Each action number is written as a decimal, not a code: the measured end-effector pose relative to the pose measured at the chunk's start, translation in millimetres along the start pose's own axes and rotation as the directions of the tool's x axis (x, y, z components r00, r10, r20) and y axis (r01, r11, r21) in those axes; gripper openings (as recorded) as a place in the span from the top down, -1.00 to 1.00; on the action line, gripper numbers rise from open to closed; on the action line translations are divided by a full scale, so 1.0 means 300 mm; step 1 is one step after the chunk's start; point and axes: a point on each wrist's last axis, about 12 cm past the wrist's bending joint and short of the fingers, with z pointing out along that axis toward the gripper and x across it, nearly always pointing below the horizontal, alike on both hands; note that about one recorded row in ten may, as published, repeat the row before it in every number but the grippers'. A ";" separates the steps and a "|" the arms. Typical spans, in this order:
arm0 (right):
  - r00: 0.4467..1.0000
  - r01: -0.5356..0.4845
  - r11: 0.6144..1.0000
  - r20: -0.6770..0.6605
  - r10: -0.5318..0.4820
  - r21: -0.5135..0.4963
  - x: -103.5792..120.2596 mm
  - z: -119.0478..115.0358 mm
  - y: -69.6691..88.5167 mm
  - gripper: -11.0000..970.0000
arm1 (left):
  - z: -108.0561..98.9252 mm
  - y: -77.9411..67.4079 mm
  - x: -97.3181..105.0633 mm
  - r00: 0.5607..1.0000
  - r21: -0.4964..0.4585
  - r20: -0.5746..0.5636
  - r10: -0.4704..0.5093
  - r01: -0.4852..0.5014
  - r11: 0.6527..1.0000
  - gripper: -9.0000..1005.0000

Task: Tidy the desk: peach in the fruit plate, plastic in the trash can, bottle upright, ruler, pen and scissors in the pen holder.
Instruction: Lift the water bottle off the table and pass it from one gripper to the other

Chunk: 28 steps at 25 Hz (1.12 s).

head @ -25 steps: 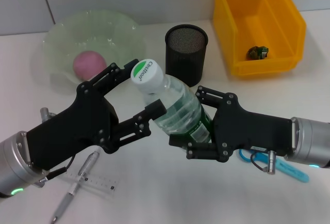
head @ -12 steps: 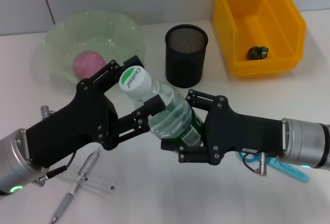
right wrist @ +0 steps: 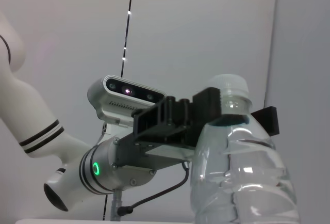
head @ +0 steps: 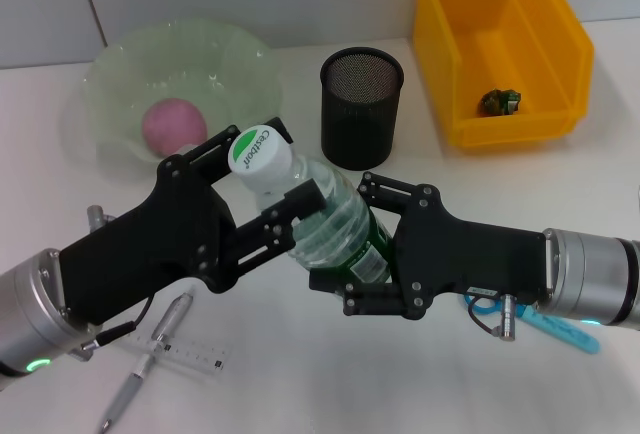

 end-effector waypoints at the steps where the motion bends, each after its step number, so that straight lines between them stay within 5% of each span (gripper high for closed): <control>1: 1.000 0.000 1.000 0.001 0.000 0.000 0.000 0.000 0.000 -0.60 | 0.001 0.001 0.000 1.000 0.001 0.000 0.001 -0.001 1.000 -0.62; 7: 1.000 -0.001 1.000 -0.001 0.001 -0.006 0.001 0.002 0.002 -0.60 | 0.006 0.001 -0.003 1.000 0.011 0.002 0.011 -0.011 1.000 -0.22; 9: 1.000 -0.003 1.000 -0.006 0.003 -0.019 0.002 0.004 0.007 -0.60 | 0.008 0.001 -0.004 1.000 0.019 -0.002 0.015 -0.015 1.000 0.09; 28: 0.998 -0.049 0.996 -0.035 0.047 -0.073 0.002 0.004 0.012 -0.71 | 0.014 -0.002 -0.002 1.000 0.039 -0.011 0.026 -0.025 0.999 0.09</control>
